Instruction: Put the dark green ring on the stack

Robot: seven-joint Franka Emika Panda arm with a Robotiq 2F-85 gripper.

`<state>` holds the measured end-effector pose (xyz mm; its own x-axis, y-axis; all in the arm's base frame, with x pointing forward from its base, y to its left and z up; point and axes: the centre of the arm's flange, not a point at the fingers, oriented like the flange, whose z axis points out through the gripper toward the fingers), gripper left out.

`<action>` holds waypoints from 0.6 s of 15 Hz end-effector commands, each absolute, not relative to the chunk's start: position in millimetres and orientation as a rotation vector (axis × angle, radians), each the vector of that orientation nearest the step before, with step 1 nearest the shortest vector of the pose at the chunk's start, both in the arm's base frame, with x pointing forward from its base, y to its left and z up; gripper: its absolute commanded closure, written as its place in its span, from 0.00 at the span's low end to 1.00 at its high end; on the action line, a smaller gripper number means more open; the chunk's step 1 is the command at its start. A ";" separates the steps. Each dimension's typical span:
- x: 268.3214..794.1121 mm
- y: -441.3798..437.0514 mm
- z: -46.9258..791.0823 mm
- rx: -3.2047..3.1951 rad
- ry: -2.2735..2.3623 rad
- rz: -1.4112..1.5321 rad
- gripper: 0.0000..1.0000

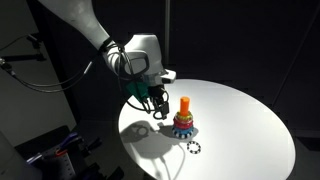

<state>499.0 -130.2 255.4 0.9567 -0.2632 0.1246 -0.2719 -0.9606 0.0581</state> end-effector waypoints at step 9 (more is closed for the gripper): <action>544.1 -171.7 339.3 2.987 -0.585 0.311 0.53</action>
<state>529.3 -159.8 327.1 0.9238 -0.3185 0.2127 -0.3353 -0.9409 0.0475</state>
